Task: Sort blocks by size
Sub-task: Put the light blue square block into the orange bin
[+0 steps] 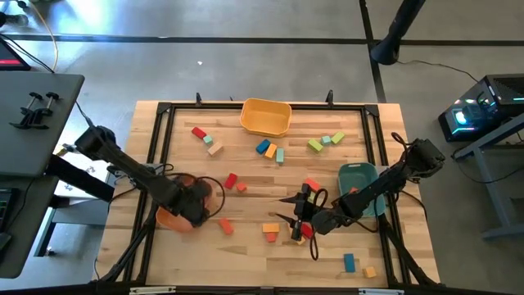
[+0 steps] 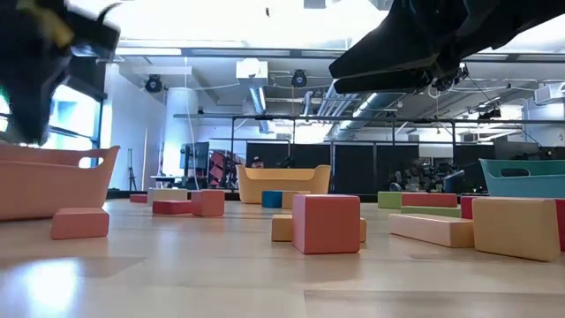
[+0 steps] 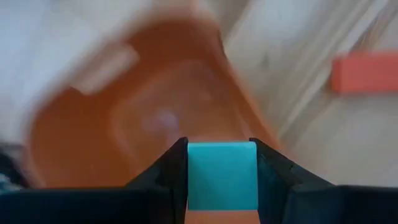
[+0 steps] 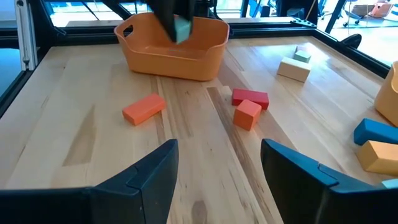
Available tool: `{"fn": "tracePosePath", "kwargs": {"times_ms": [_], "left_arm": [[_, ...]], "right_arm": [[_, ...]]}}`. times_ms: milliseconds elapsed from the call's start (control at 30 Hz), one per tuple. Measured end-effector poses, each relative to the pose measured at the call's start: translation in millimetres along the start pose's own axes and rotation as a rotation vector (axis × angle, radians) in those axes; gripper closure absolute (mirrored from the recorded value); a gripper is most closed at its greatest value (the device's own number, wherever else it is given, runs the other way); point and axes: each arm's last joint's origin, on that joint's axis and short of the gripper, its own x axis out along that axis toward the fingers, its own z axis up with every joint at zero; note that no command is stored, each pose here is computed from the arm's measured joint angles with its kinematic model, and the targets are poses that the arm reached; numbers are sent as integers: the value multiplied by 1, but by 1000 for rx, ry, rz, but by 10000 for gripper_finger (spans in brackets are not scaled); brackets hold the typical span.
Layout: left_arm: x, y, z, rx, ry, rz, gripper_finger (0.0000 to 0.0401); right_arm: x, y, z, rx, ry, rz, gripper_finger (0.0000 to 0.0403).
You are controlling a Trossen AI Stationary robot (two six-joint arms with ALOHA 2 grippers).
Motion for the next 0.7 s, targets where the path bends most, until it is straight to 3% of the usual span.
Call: {"fn": "tracePosePath", "kwargs": {"times_ms": [133,267,433,700], "left_arm": [[32,3,-12,-27,87,-63,285],[47,10,-20,-43,117,-52,280],[49,10,-21,-24,120,-59,256],[45,10,-20,26,141,-92,181]], "right_arm": [[0,0,-1,6,8,-2,178],[0,-1,-2,5,15,-9,178],[0,-1,-2,-1,20,-9,178],[-10,6,-2,-25,9,-12,178]]}}
